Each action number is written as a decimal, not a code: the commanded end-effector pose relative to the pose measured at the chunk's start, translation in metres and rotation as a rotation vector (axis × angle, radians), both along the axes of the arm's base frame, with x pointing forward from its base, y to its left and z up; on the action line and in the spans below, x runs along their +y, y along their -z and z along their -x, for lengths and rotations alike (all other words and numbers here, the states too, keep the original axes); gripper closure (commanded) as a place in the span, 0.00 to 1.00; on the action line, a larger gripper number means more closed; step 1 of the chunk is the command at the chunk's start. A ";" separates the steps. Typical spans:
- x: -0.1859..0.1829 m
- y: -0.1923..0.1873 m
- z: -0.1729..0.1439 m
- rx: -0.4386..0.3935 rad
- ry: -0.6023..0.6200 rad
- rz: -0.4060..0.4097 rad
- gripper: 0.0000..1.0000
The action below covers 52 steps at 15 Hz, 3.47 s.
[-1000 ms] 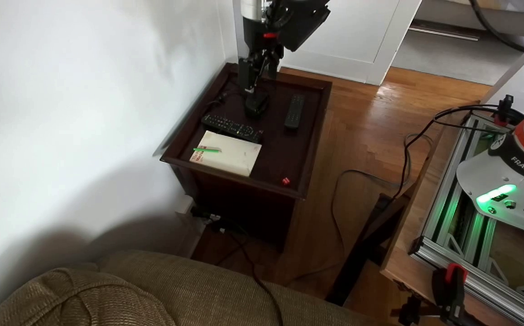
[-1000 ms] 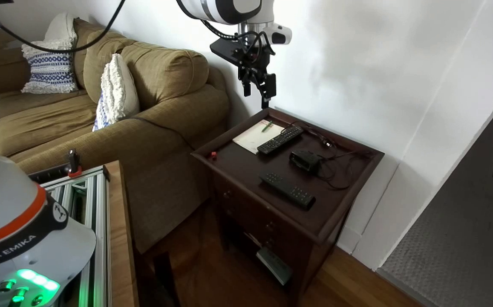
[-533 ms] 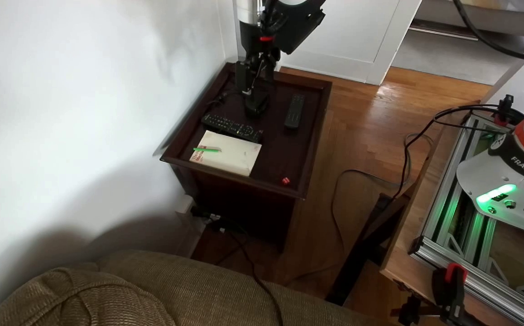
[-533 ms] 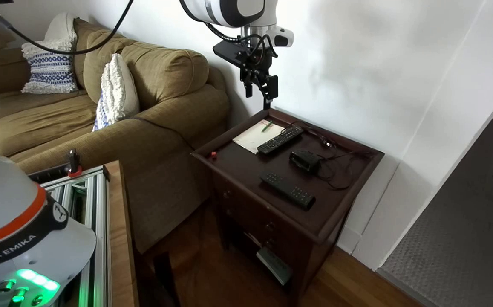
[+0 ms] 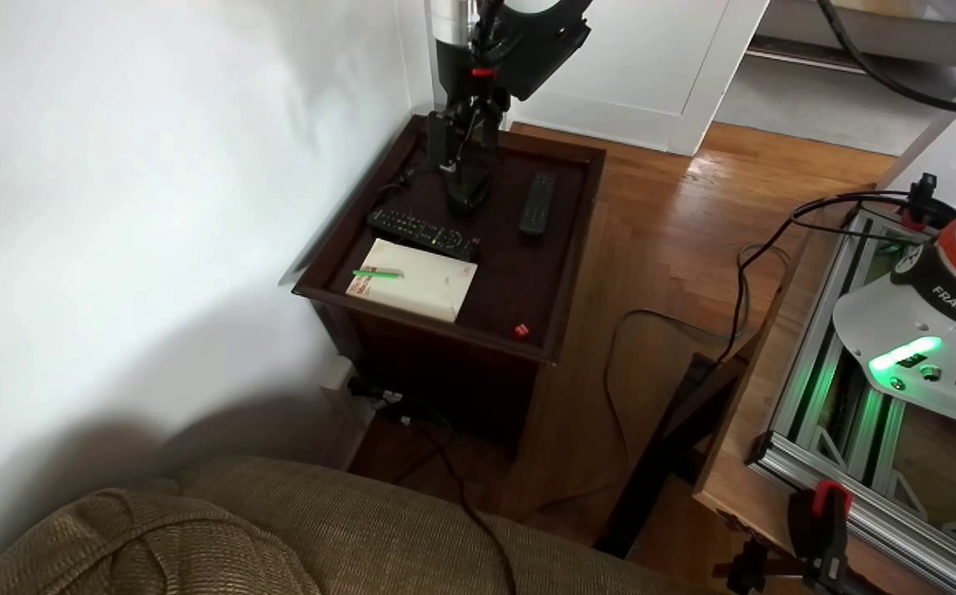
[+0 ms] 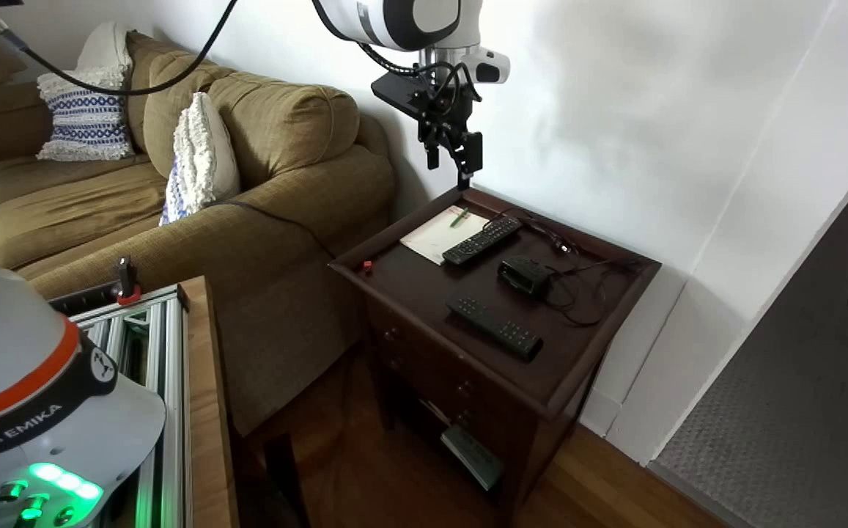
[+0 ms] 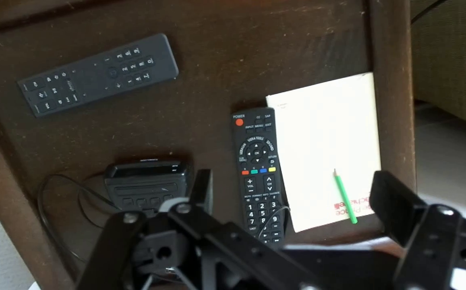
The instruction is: Move the remote on the left backwards
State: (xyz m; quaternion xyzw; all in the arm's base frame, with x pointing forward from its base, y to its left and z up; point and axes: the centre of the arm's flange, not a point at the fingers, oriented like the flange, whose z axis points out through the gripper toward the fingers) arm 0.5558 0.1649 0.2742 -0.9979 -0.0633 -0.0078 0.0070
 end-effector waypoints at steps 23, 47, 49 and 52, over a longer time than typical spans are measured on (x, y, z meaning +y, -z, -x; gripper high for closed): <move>-0.018 0.161 -0.068 -0.283 0.162 -0.143 1.00; -0.008 0.173 -0.080 -0.300 0.170 -0.141 1.00; -0.007 0.173 -0.081 -0.304 0.168 -0.143 1.00; -0.005 0.174 -0.081 -0.290 0.160 -0.144 1.00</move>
